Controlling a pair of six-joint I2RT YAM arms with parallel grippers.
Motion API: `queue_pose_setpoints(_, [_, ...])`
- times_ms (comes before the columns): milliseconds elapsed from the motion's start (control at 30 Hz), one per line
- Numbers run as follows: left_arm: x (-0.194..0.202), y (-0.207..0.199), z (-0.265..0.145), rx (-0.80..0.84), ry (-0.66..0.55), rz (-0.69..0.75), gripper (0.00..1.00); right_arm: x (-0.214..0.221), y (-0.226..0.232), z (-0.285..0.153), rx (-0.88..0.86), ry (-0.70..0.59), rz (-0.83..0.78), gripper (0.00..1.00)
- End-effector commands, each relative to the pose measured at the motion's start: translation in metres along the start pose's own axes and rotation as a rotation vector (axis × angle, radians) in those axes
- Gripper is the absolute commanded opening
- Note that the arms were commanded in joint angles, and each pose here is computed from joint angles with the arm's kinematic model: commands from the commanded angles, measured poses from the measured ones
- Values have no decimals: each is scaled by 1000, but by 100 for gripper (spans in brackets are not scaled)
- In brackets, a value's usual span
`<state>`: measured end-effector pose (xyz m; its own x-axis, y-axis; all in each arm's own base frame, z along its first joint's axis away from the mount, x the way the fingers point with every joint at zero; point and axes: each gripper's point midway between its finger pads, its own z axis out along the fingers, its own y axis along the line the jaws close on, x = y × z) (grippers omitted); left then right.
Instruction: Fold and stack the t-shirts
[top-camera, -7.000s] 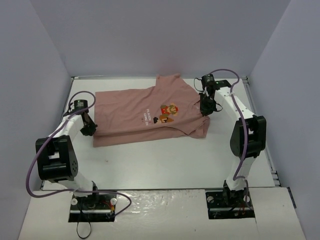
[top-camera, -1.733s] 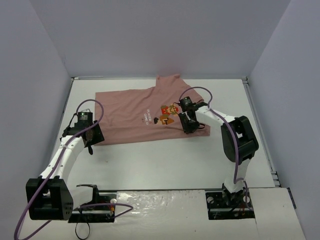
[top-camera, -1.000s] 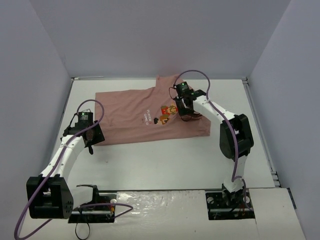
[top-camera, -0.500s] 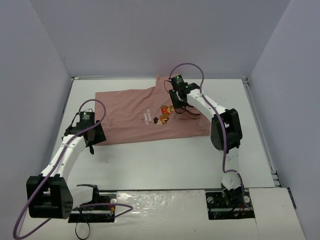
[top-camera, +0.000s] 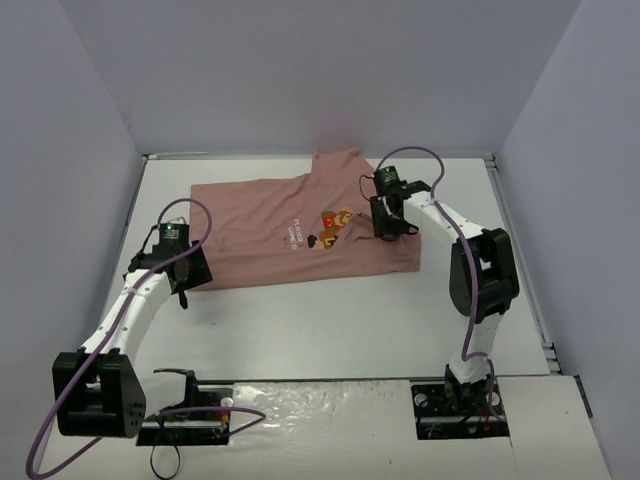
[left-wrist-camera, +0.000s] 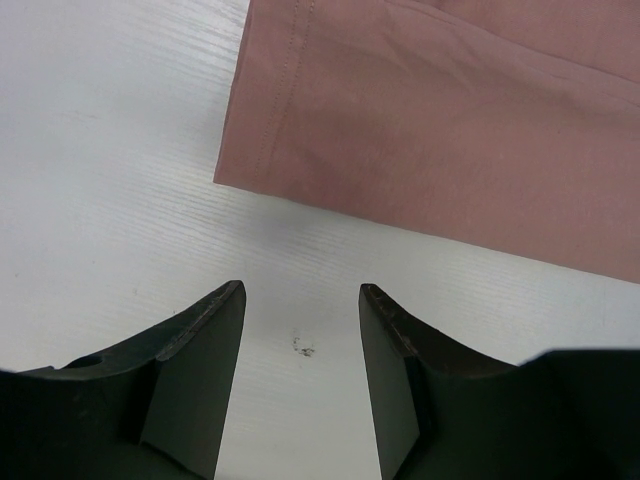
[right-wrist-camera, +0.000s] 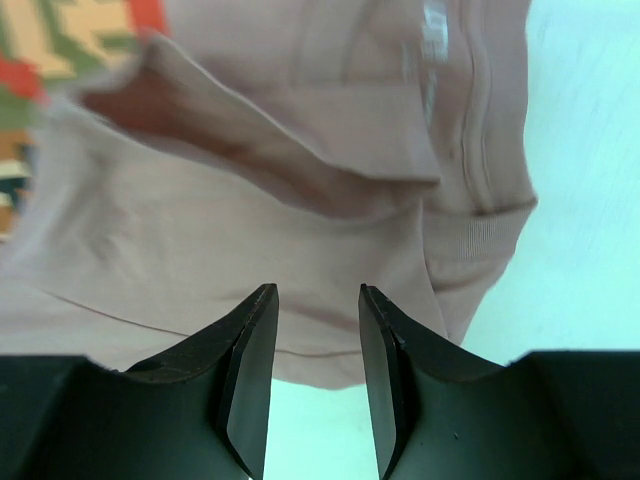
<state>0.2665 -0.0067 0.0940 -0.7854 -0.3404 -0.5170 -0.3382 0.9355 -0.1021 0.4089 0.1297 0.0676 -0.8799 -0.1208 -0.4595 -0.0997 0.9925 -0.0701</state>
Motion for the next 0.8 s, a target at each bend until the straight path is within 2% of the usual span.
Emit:
queue_pose_setpoints(0, [-13,-7,-3,27,-49,4,46,6,-3,-4,-42,-1,92,35])
queue_pose_setpoints(200, [-13,-6,-3,22,-49,6,46,-4,0,18,-95,10,142,35])
queue_pose_setpoints(533, [-14,-4,-4,14,-57,9,46,-41,3,54,-87,-17,161,35])
queue_pose_setpoints(767, [-13,-3,-4,13,-58,9,46,-103,8,36,-108,-157,165,35])
